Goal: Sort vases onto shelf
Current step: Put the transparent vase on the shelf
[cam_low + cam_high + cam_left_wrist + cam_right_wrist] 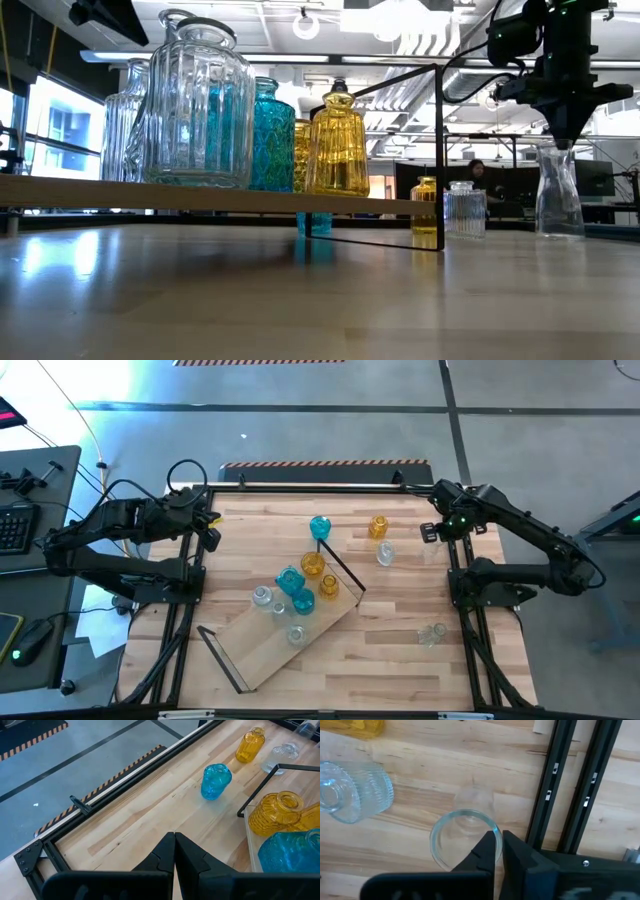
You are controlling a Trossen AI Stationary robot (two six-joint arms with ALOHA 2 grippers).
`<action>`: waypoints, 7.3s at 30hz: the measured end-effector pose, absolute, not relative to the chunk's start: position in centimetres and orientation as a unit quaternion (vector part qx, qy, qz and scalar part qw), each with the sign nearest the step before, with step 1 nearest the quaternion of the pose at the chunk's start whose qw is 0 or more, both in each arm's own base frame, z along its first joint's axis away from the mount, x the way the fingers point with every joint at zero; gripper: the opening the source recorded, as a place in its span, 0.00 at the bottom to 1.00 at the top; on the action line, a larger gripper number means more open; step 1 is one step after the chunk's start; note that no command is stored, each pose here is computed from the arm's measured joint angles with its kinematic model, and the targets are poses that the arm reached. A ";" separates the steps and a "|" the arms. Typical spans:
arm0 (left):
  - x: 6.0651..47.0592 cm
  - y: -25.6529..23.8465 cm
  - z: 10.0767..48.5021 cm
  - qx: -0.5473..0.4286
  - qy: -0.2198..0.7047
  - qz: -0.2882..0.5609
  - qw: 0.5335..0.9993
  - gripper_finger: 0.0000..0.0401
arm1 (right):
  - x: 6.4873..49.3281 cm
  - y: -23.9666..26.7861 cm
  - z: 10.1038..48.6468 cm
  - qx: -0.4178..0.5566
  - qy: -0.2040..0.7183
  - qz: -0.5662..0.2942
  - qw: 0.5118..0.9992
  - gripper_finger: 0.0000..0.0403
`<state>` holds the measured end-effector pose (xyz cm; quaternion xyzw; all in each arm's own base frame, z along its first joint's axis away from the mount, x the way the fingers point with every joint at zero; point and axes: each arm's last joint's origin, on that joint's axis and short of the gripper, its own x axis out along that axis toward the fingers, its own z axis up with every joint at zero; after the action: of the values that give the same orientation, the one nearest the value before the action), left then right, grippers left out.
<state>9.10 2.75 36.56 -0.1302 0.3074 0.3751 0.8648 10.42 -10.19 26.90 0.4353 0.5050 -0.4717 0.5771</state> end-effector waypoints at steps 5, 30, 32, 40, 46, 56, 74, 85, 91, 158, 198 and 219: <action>9.1 2.8 36.6 -0.130 0.307 0.375 0.865 0.00 | 10.4 -10.2 26.9 0.438 0.505 -0.468 0.578 0.02; 9.1 2.8 36.6 -0.130 0.307 0.375 0.865 0.00 | 10.8 -9.8 22.7 0.480 0.513 -0.419 0.575 0.35; 9.1 2.8 36.6 -0.130 0.307 0.375 0.865 0.00 | 11.0 -9.6 22.1 0.488 0.507 -0.414 0.577 0.35; 9.1 2.8 36.6 -0.130 0.308 0.375 0.865 0.00 | 11.5 -9.7 22.8 0.468 0.502 -0.422 0.593 0.33; 9.1 2.8 36.6 -0.130 0.307 0.375 0.865 0.00 | 11.6 -9.8 23.6 0.460 0.501 -0.419 0.601 0.17; 9.1 2.8 36.6 -0.130 0.308 0.375 0.865 0.00 | 11.6 -9.5 23.7 0.486 0.509 -0.389 0.594 0.04; 7.1 2.5 38.4 -0.119 0.264 0.375 0.881 0.00 | 12.4 -6.7 36.5 0.439 0.429 -0.401 0.680 0.01; 6.6 2.4 38.5 -0.125 0.261 0.364 0.885 0.00 | 14.7 -3.4 46.9 0.408 0.251 -0.281 0.831 0.01; 6.6 2.4 38.5 -0.113 0.266 0.362 0.886 0.00 | 20.9 -1.6 49.9 0.357 0.217 -0.189 0.889 0.01; 12.6 -7.7 37.3 -0.304 0.369 0.031 0.878 0.00 | 47.1 14.3 31.8 0.278 0.421 0.110 0.856 0.01; 20.1 -20.0 28.6 -0.259 0.521 0.007 0.814 0.00 | 47.0 13.1 31.4 0.253 0.433 0.061 0.863 0.01; 21.8 -21.6 24.3 -0.187 0.557 0.048 0.808 0.00 | 47.3 14.2 30.1 0.267 0.444 0.048 0.854 0.01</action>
<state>21.77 -21.60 24.29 -0.1867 0.5575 0.0479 0.8075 47.34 14.24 30.05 0.2673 0.4440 0.0479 0.8539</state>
